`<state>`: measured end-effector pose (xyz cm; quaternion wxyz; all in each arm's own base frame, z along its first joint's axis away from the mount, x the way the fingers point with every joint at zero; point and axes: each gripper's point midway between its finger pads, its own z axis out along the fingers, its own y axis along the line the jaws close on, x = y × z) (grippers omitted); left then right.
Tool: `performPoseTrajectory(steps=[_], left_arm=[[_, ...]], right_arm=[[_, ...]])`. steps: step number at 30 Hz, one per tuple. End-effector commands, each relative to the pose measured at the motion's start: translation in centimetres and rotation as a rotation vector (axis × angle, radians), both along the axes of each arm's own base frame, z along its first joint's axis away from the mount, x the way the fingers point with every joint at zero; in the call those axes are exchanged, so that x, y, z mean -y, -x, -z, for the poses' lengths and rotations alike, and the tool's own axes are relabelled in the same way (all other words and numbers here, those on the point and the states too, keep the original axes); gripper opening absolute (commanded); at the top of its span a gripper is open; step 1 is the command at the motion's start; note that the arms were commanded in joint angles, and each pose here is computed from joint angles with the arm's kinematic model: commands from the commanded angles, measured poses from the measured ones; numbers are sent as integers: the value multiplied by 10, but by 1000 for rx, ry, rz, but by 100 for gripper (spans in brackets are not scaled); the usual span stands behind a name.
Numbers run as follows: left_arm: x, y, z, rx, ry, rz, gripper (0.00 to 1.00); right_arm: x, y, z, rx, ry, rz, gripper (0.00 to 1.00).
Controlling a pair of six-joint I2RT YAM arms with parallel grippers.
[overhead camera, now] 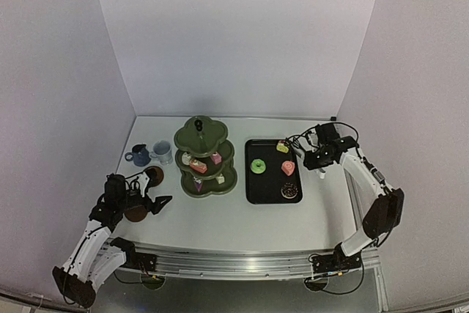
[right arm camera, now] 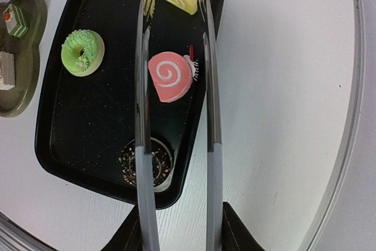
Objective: Serve the afternoon tea
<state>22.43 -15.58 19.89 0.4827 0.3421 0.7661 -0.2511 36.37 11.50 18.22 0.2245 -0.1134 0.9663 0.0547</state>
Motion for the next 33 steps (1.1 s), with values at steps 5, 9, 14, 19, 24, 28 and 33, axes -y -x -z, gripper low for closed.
performPoseTrajectory(steps=[5, 9, 14, 19, 24, 28, 33], left_arm=[[-1, -1, -9, 130, -56, -74, 95], [-21, -21, 6, 60, -67, -239, 96], [-21, -20, 12, 23, -62, -229, 97], [-31, -36, 3, 1, 1, -323, 98], [-52, -60, -18, -43, 111, -453, 100], [-55, -64, -24, -40, 136, -448, 100], [-54, -62, -18, -53, 108, -432, 99]], right_arm=[[-17, -52, 14, 65, -47, -270, 37], [-10, -65, 24, 68, 29, -297, 37], [-6, -75, 17, 98, 69, -301, 37], [-8, -69, -3, 144, 56, -326, 37], [7, -86, -6, 160, 73, -297, 38], [15, -101, 3, 150, 88, -296, 38], [14, -109, 17, 128, 89, -317, 39]])
